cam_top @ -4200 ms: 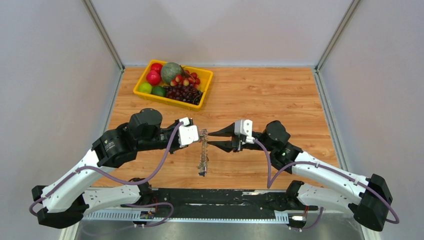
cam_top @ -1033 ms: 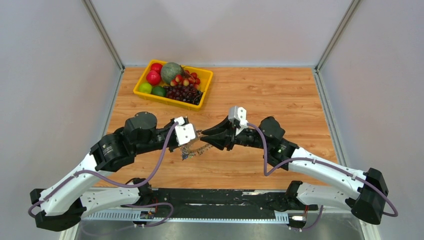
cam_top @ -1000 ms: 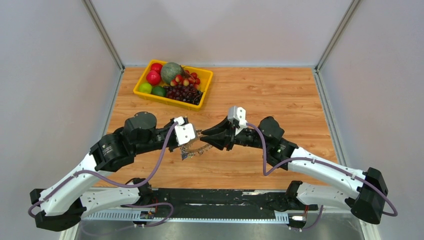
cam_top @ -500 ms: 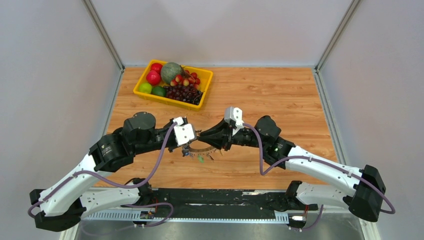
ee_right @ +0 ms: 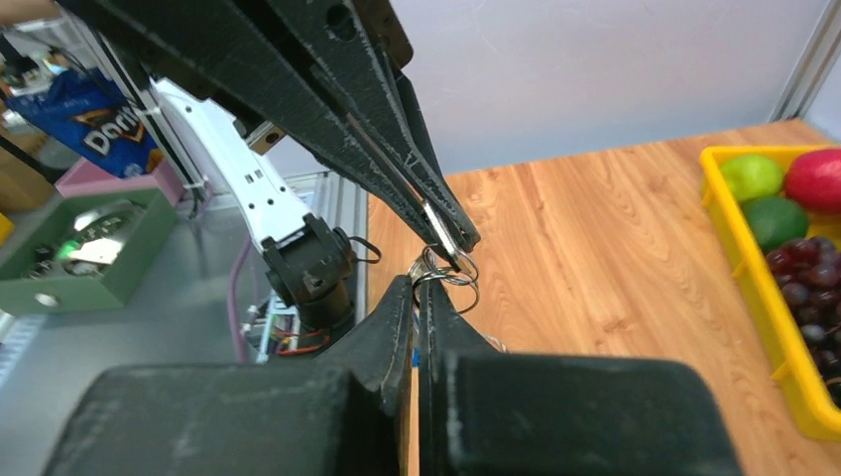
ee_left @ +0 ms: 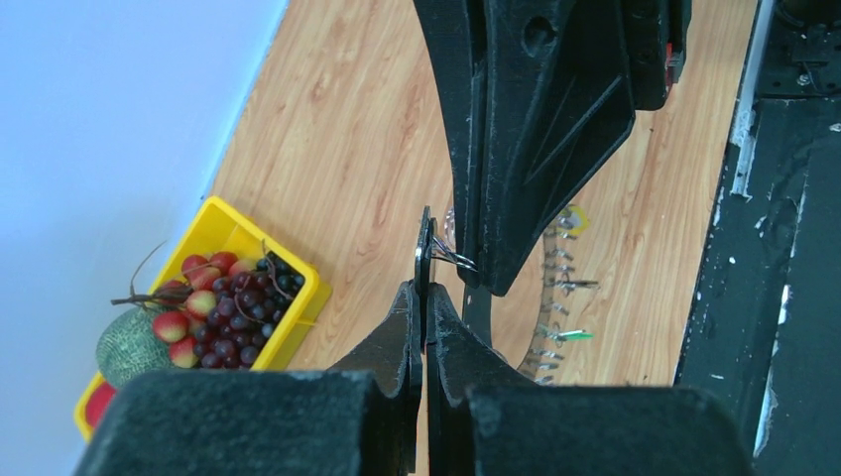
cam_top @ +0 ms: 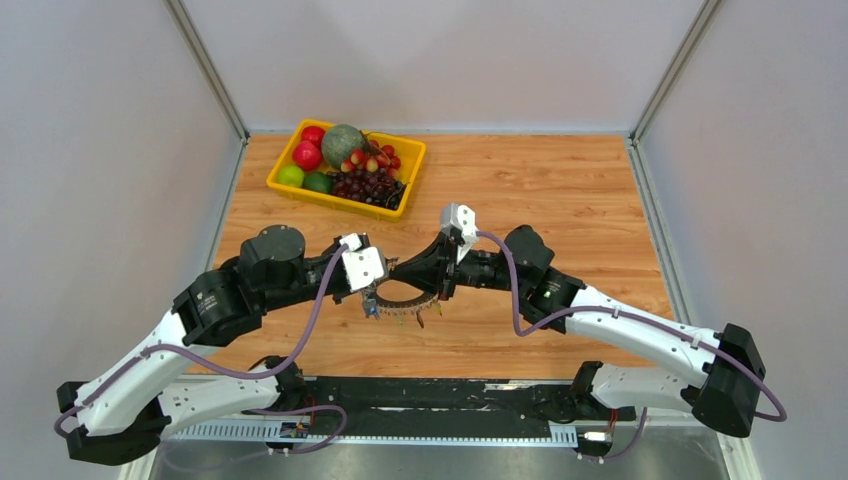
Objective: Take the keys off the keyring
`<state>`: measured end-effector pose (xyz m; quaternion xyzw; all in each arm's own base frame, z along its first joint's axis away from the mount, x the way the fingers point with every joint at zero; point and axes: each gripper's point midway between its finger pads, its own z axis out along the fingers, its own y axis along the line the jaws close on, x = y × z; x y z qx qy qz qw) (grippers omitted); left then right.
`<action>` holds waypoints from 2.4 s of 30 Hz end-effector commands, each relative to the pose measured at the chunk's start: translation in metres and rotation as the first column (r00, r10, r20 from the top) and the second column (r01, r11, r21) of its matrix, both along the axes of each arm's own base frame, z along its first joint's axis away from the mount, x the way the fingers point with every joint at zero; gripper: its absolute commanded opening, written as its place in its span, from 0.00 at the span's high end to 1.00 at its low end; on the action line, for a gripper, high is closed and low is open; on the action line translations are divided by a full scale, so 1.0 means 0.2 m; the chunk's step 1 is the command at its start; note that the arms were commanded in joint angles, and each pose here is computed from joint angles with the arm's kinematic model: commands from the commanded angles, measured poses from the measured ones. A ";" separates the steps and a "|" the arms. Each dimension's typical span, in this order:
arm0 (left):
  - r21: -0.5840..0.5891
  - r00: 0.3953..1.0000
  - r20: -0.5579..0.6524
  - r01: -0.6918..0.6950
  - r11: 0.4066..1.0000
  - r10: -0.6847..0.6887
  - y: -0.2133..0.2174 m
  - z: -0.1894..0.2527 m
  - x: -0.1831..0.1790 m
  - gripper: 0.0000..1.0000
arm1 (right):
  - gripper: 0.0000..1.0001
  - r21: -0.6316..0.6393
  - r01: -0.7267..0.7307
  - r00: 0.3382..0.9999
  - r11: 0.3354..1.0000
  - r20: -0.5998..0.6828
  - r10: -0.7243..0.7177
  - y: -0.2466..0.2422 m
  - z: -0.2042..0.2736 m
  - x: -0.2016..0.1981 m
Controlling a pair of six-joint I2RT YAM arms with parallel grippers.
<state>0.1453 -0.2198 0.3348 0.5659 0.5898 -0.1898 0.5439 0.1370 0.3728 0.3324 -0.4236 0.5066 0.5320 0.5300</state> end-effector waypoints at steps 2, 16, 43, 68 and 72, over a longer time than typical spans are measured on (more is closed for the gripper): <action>-0.098 0.996 0.080 0.045 0.994 -0.037 -0.01 0.18 -0.03 1.00 | 1.00 0.049 0.061 0.966 0.997 -0.254 -0.047 0.03 0.14 0.05; -0.087 0.994 0.083 0.072 0.994 -0.065 -0.02 0.15 -0.04 1.00 | 0.77 0.079 0.062 0.816 0.995 -0.579 -0.005 0.00 0.13 0.08; 0.018 0.976 0.122 0.182 0.983 -0.182 0.03 0.15 -0.13 1.00 | 0.59 -0.017 0.264 0.931 0.964 0.263 -0.251 -0.19 0.07 0.25; 0.251 0.941 -0.179 -0.240 0.938 0.288 0.13 -0.10 0.09 1.00 | 0.56 0.040 0.241 0.956 0.970 0.163 -0.244 -0.37 0.02 0.08; 0.294 0.901 -0.237 -0.291 0.911 0.364 0.12 -0.13 0.11 1.00 | 0.56 0.032 0.227 0.963 0.973 0.140 -0.230 -0.37 -0.02 0.06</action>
